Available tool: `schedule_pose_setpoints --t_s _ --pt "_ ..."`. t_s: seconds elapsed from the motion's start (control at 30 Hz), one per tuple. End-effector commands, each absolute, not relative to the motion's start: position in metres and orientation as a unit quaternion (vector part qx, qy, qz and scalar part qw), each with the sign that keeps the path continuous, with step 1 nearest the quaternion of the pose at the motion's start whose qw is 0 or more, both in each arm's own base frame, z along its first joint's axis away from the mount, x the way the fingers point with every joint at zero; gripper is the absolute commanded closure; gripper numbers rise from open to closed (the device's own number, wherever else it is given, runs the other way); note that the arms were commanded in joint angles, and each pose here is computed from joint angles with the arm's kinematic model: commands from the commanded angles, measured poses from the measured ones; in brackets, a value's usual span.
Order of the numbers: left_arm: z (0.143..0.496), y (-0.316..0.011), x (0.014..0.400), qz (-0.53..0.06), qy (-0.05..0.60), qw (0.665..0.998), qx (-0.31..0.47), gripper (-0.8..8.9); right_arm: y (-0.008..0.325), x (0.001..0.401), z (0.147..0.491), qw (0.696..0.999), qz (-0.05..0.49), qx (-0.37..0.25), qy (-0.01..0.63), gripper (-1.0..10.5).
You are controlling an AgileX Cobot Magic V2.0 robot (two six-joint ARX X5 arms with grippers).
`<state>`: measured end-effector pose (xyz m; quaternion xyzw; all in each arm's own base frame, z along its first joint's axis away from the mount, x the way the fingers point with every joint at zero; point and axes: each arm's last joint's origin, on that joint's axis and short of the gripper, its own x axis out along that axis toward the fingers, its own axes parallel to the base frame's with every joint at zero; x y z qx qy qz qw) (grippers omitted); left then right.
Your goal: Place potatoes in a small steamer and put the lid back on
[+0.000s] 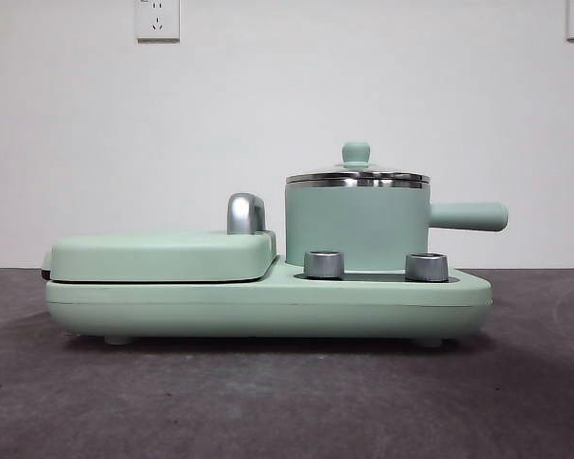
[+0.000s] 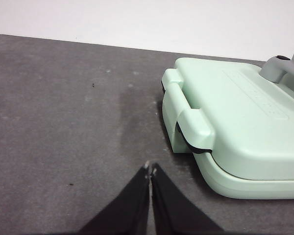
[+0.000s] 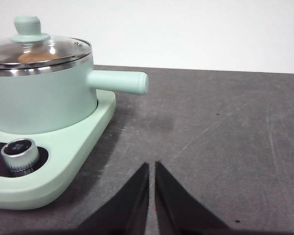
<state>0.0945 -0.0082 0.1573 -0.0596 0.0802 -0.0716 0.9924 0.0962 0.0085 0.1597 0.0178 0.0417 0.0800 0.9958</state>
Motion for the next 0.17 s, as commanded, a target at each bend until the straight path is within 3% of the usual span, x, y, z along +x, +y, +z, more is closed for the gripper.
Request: schedule_pose_setpoints --t_s 0.03,0.17 --pt "0.1529 -0.0082 0.0948 -0.071 0.09 0.992 -0.06 8.07 0.0085 0.0965 0.1592 0.996 0.079 0.023 0.039 9.3" --pt "0.1529 -0.0082 0.0948 -0.071 0.09 0.992 -0.06 8.07 0.0085 0.0965 0.1592 0.996 0.079 0.023 0.039 9.3"
